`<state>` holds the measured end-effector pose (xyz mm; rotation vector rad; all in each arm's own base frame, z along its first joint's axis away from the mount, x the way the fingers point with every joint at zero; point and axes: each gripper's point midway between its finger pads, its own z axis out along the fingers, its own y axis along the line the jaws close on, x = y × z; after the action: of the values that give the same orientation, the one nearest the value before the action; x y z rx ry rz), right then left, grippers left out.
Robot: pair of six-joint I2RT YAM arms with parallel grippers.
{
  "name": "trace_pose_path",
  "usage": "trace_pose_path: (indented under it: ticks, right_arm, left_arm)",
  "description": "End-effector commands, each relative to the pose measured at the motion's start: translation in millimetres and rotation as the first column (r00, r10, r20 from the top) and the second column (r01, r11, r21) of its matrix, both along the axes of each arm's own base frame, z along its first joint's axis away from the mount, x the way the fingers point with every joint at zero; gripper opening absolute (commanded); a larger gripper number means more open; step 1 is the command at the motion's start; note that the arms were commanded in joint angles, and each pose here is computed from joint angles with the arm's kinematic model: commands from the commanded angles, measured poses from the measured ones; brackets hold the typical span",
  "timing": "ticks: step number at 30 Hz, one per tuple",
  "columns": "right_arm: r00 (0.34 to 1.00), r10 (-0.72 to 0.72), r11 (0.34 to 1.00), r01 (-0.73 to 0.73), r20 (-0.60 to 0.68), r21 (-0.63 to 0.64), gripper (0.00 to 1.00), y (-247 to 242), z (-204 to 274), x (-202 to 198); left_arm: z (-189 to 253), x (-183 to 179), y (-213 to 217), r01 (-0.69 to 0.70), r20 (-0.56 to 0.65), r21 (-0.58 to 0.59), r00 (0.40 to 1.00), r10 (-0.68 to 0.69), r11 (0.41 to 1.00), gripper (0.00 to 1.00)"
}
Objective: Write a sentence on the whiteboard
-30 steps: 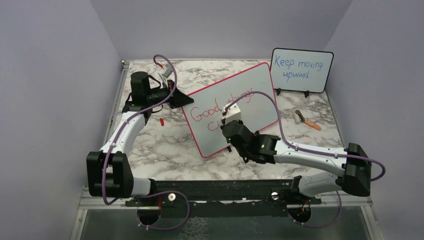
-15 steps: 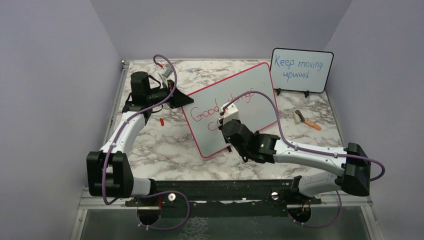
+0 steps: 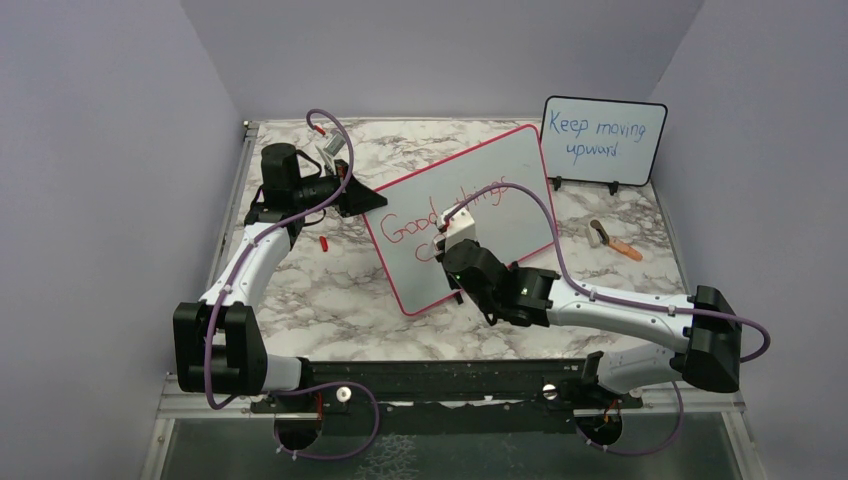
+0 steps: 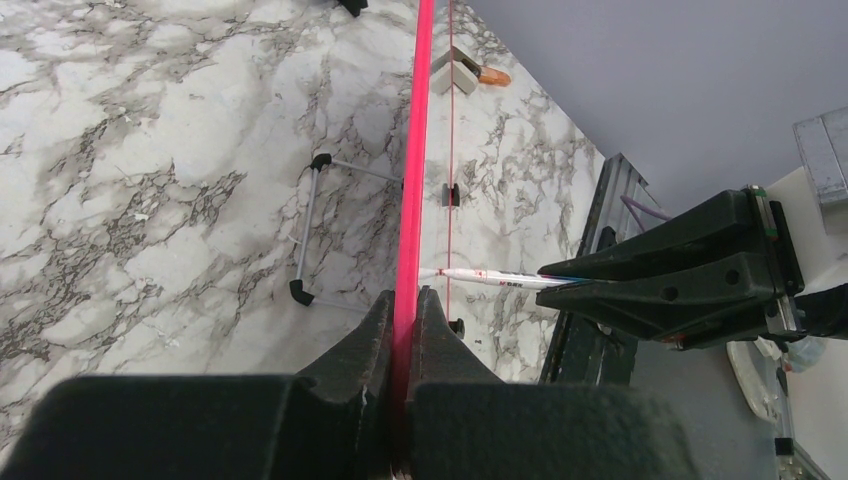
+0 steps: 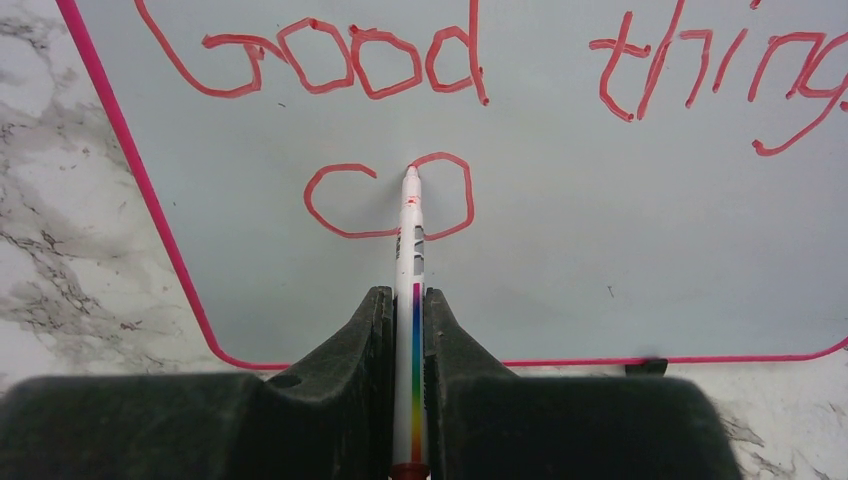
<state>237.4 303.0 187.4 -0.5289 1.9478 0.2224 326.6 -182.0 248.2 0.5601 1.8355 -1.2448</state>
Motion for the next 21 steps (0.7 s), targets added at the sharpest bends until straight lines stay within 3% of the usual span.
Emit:
trace_pose_path:
  ticks: [1,12,21]
  right_arm:
    - [0.997,0.02,0.999,-0.023,-0.074,-0.049,0.01,-3.7,-24.5,-8.2]
    - [0.998,0.012,1.0,-0.014,-0.069,-0.024,0.01,-8.3,-15.1,-10.0]
    - [1.0,-0.023,0.999,0.022,0.017,0.034,0.01,-25.4,17.9,-6.3]
  left_arm:
    - [-32.3,9.3,5.3,-0.064,-0.04,0.077,0.997,0.067,0.995,0.0]
    - [-32.7,9.6,5.2,-0.064,-0.041,0.077,0.997,0.067,0.995,0.0]
    - [-33.1,9.7,5.4,-0.065,-0.041,0.078,0.997,0.069,0.995,0.0]
